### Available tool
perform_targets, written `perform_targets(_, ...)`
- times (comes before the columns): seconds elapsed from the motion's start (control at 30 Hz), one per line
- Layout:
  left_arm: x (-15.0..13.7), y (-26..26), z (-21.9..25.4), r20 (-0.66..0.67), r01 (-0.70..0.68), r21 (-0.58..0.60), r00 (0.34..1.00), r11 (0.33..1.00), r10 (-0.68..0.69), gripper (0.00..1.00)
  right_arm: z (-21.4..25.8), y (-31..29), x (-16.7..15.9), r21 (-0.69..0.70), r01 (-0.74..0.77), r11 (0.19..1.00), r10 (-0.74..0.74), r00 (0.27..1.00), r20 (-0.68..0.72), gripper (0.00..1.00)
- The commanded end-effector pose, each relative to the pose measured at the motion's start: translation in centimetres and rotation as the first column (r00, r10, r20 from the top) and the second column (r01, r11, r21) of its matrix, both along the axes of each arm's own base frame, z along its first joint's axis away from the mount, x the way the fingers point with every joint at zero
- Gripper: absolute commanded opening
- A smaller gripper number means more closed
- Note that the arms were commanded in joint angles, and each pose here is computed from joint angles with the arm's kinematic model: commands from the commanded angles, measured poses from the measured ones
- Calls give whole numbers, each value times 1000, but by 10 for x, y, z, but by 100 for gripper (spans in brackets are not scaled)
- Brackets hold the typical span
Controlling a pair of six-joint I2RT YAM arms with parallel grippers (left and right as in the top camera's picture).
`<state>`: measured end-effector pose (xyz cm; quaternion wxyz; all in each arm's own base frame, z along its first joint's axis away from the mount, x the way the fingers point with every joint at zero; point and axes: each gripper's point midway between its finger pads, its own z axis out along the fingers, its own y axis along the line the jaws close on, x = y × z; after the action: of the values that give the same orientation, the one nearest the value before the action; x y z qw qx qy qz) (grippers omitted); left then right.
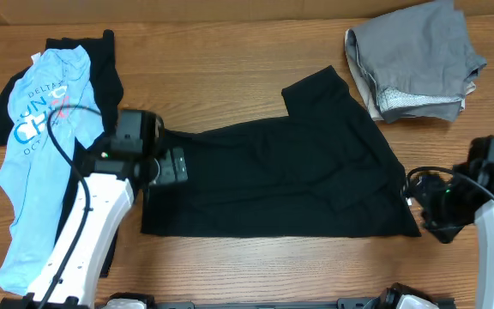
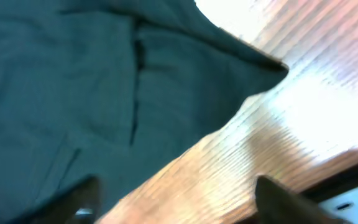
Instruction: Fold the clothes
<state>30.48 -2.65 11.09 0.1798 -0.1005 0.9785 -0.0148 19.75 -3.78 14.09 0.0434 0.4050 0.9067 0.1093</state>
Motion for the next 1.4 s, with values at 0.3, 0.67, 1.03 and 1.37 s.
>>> perform_targets(0.3, 44, -17, 119, 207, 153, -43, 968, 987, -141, 100, 114, 22, 53, -161, -296, 941, 334, 880, 338, 91)
perform_targets(0.67, 69, -25, 168, 121, 260, -60, 960, 964, -252, 100, 173, 86, 165, -282, -466, 838, 543, 661, 518, 92)
perform_targets(1.03, 109, -13, 69, -134, 203, -95, 967, 975, -215, 100, 59, 89, 252, -219, -545, 810, 585, 713, 386, 92)
perform_targets(1.37, 132, 16, 4, -233, 140, -110, 959, 984, -162, 100, 9, 85, 287, -243, -558, 794, 608, 709, 357, 92)
